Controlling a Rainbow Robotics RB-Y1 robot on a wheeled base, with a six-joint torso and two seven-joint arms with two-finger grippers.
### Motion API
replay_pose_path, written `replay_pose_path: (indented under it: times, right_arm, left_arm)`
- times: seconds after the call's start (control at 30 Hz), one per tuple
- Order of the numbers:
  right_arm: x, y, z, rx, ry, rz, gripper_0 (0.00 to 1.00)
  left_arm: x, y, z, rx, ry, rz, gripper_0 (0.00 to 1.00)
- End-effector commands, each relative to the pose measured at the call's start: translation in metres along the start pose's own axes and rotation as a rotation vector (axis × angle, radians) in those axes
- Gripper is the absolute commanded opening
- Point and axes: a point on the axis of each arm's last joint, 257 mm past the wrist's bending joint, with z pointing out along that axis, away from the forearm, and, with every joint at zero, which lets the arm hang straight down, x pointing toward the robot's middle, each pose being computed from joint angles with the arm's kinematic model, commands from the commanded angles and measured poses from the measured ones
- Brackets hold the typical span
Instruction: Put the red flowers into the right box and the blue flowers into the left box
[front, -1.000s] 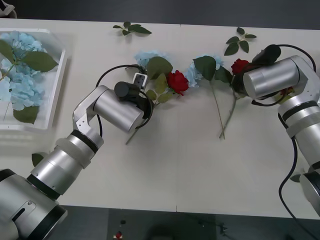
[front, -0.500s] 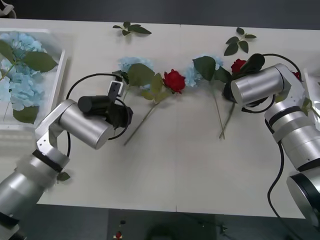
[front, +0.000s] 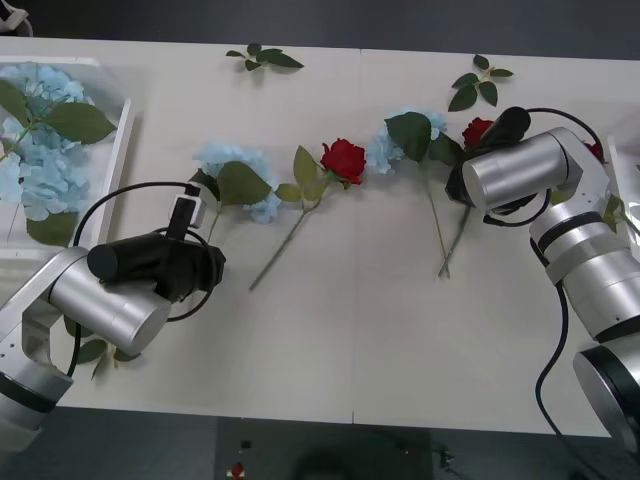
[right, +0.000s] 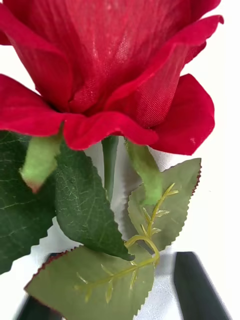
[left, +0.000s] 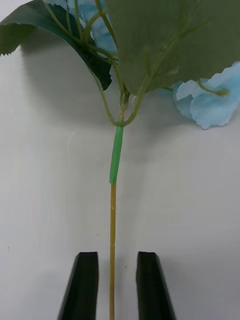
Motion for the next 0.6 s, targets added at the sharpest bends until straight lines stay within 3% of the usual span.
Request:
replay_pose_path:
  times: [0.03,0.6]
  right_arm:
    - [-0.011,0.015,-0.005,-0.032,-0.007,0.084,0.0]
    - [-0.015,0.016,-0.003,-0.059,-0.008,0.134,0.0]
  left_arm:
    - [-0.037,0.001,-0.012,0.002,-0.085,0.069,0.88]
    - [-0.091,-0.002,-0.001,-0.042,-0.093,0.087,0.89]
